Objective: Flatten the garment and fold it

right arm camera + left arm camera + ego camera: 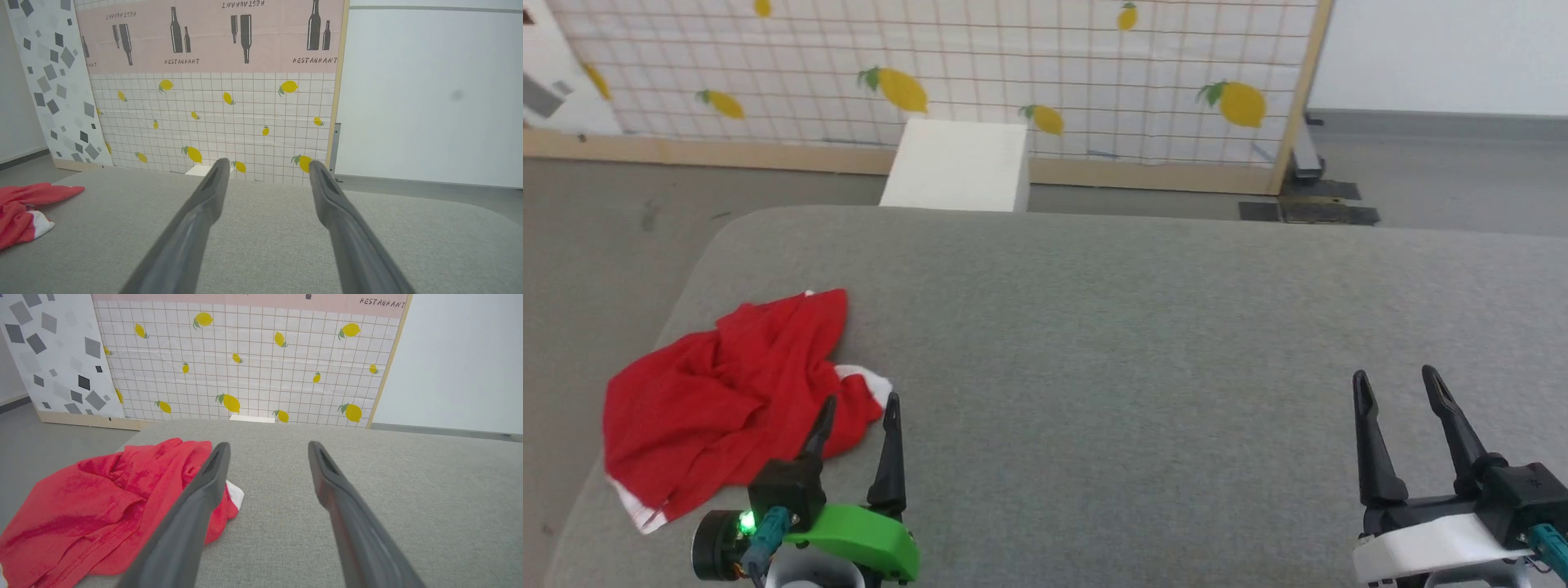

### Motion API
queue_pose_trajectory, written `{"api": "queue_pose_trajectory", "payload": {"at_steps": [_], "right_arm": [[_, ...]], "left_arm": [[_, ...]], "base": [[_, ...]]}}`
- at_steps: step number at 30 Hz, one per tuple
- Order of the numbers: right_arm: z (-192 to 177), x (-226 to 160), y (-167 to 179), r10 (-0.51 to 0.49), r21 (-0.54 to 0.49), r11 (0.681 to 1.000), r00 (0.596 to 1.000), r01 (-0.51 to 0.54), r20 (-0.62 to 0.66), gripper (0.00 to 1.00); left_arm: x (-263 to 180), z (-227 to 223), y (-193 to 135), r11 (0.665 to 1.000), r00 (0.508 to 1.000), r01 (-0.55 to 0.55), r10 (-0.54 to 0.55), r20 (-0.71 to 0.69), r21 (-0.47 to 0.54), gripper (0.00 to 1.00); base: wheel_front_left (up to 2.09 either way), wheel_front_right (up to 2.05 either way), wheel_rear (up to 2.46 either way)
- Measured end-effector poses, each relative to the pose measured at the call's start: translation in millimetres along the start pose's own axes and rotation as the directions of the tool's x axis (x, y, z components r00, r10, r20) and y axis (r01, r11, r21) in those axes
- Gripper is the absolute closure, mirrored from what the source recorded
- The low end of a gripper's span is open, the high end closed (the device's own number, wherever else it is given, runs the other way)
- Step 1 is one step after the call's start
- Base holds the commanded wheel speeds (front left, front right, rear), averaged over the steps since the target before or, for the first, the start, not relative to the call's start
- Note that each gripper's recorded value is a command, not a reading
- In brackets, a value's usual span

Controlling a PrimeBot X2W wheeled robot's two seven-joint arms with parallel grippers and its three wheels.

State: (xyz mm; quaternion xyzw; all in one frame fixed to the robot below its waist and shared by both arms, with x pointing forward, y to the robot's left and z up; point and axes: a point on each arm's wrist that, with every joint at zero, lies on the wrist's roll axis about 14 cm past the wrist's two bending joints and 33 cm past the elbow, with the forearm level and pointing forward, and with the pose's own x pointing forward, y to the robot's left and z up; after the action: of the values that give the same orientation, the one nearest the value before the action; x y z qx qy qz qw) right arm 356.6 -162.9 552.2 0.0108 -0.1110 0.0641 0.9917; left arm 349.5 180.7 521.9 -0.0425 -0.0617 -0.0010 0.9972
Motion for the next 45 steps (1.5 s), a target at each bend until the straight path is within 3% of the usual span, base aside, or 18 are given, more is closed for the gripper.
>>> {"api": "queue_pose_trajectory", "payload": {"at_steps": [12,28,35,45], "right_arm": [[-9.9,36.1,75.2,0.224,0.058,0.973,0.975,-0.223,-0.003,0.00],[-17.5,58.9,183.0,0.500,0.123,0.859,0.866,-0.498,0.012,0.00],[-19.4,59.8,204.2,0.548,0.136,0.827,0.836,-0.545,0.014,0.00],[-23.9,64.6,198.5,0.532,0.144,0.837,0.847,-0.527,0.009,0.00]], "left_arm": [[-47.0,11.6,81.5,0.966,0.967,-0.253,0.252,0.023,0.054,0.00],[-134.2,25.5,150.0,0.848,0.851,-0.526,0.523,0.054,0.063,0.00],[-153.2,27.0,159.8,0.817,0.819,-0.573,0.571,0.056,0.067,0.00],[-144.6,26.2,159.3,0.824,0.825,-0.565,0.563,0.046,0.050,0.00]], "base": [[0.00,0.00,0.00],[0.00,0.00,0.00],[0.00,0.00,0.00],[0.00,0.00,0.00]]}}
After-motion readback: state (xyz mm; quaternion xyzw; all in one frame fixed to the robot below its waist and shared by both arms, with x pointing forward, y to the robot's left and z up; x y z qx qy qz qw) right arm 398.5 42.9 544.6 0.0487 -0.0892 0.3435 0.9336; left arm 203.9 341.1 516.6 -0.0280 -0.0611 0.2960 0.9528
